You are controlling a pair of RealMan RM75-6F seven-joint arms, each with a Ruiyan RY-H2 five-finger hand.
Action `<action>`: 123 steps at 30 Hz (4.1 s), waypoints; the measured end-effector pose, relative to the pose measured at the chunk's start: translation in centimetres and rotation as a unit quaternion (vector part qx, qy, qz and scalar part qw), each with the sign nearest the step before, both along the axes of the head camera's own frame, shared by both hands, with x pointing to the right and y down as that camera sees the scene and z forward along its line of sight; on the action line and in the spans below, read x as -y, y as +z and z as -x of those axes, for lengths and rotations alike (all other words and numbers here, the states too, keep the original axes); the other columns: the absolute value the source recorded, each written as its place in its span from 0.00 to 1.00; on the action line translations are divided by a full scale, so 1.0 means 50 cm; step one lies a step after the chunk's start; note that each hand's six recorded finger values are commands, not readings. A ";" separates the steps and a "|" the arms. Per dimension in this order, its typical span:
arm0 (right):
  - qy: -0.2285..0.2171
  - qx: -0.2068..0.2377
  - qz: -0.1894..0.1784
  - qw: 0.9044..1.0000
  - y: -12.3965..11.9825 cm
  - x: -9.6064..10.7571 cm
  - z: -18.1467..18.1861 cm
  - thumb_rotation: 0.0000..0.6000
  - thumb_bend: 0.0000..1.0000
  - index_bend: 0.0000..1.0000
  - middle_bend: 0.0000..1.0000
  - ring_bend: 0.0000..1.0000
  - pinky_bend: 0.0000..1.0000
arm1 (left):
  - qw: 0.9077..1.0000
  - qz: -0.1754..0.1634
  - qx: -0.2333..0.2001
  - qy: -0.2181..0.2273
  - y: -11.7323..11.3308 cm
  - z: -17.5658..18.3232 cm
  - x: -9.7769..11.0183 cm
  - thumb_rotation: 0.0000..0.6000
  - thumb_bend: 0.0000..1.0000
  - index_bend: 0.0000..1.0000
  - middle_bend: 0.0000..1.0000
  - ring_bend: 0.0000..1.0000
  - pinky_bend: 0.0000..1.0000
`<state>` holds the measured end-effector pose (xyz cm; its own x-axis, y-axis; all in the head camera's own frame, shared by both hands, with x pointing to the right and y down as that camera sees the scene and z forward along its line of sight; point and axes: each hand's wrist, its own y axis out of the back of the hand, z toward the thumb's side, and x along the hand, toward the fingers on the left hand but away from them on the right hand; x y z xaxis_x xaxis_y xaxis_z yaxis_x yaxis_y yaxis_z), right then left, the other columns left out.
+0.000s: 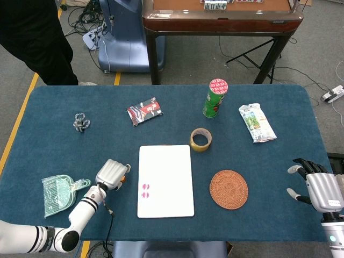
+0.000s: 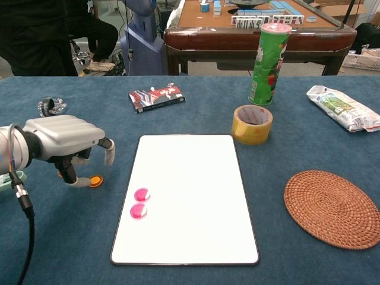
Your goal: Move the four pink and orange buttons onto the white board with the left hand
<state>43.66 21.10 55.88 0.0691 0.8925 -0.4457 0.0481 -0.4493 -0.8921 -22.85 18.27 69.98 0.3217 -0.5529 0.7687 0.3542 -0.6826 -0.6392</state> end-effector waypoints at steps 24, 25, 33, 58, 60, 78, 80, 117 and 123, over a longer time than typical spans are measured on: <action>0.002 0.002 -0.001 1.000 -0.003 0.001 -0.003 1.00 0.01 0.40 0.26 0.24 0.32 | 1.000 0.007 0.019 -0.007 0.045 0.022 -0.010 1.00 0.32 0.49 1.00 1.00 1.00; 0.003 0.002 -0.001 1.000 -0.003 0.001 -0.003 1.00 0.01 0.40 0.26 0.24 0.32 | 1.000 0.008 0.019 -0.008 0.046 0.023 -0.010 1.00 0.32 0.49 1.00 1.00 1.00; 0.003 0.002 -0.001 1.000 -0.003 0.001 -0.003 1.00 0.01 0.40 0.26 0.24 0.32 | 1.000 0.008 0.016 -0.008 0.050 0.021 -0.012 1.00 0.32 0.54 1.00 1.00 1.00; 0.004 0.002 -0.002 1.000 -0.004 0.002 -0.004 1.00 0.01 0.40 0.26 0.24 0.32 | 1.000 0.004 0.005 -0.010 0.048 0.016 -0.014 1.00 0.36 0.60 1.00 1.00 1.00; 0.004 0.002 -0.002 1.000 -0.004 0.002 -0.005 1.00 0.01 0.40 0.26 0.24 0.32 | 1.000 0.003 0.001 -0.011 0.044 0.012 -0.013 1.00 0.36 0.61 1.00 1.00 1.00; 0.004 0.004 -0.003 1.000 -0.007 0.003 -0.005 1.00 0.01 0.40 0.26 0.24 0.32 | 0.996 -0.016 -0.080 0.020 -0.027 -0.169 0.013 1.00 0.36 0.60 1.00 1.00 1.00; 0.004 0.005 -0.004 1.000 -0.008 0.003 -0.006 1.00 0.01 0.40 0.26 0.24 0.32 | 0.996 -0.015 -0.086 0.025 -0.030 -0.190 0.009 1.00 0.36 0.60 1.00 1.00 1.00; 0.007 0.012 -0.002 1.000 -0.016 0.004 -0.011 1.00 0.01 0.40 0.26 0.24 0.32 | 0.992 -0.081 -0.074 0.059 -0.015 -0.276 0.066 1.00 0.36 0.36 1.00 1.00 1.00; 0.006 0.011 -0.001 1.000 -0.014 0.002 -0.009 1.00 0.01 0.40 0.26 0.24 0.32 | 0.994 -0.083 -0.055 0.045 -0.030 -0.207 0.074 1.00 0.36 0.40 1.00 1.00 1.00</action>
